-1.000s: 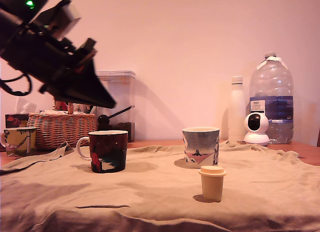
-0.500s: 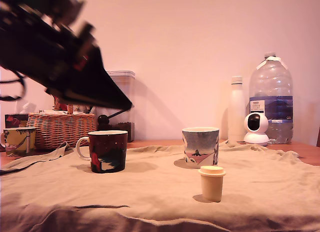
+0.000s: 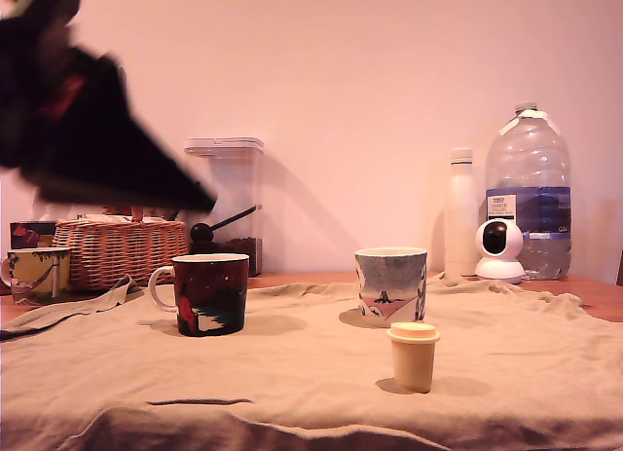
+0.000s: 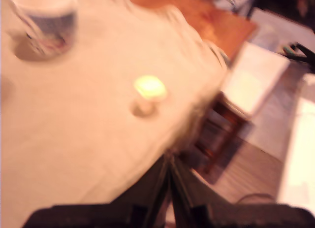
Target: Pick up the coffee capsules on the table and drop them inside the coffee cup
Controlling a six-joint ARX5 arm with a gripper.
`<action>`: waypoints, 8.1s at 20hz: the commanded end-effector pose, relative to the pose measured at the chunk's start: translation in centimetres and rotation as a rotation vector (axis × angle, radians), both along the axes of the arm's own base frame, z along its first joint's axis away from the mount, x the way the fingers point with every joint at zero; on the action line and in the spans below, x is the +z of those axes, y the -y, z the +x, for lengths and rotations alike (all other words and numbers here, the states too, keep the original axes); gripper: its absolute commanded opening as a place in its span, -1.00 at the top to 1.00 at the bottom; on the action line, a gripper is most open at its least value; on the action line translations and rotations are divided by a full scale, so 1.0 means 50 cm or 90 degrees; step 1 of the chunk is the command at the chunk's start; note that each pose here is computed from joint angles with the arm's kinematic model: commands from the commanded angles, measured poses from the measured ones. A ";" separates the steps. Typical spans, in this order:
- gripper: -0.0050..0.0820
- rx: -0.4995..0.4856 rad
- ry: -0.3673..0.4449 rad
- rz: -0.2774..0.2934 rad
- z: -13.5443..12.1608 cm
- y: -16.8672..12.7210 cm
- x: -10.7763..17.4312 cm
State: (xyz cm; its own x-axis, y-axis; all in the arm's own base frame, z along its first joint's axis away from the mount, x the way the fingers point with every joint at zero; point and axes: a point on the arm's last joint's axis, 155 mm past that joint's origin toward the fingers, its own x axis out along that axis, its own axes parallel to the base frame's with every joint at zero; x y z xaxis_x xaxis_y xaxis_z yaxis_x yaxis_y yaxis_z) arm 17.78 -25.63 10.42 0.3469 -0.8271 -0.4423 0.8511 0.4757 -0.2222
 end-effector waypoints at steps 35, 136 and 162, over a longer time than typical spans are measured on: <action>-0.37 -0.004 0.063 -0.031 0.083 0.098 -0.099; 0.39 0.076 -0.008 0.110 0.559 0.293 0.019; -0.37 0.072 -0.059 0.156 0.556 0.291 -0.027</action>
State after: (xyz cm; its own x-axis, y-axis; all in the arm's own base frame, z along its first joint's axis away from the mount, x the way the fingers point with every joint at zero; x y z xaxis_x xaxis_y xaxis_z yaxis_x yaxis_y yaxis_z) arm 45.65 -39.96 10.86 0.3969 -0.6595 -0.6384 0.7698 0.6180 -0.1597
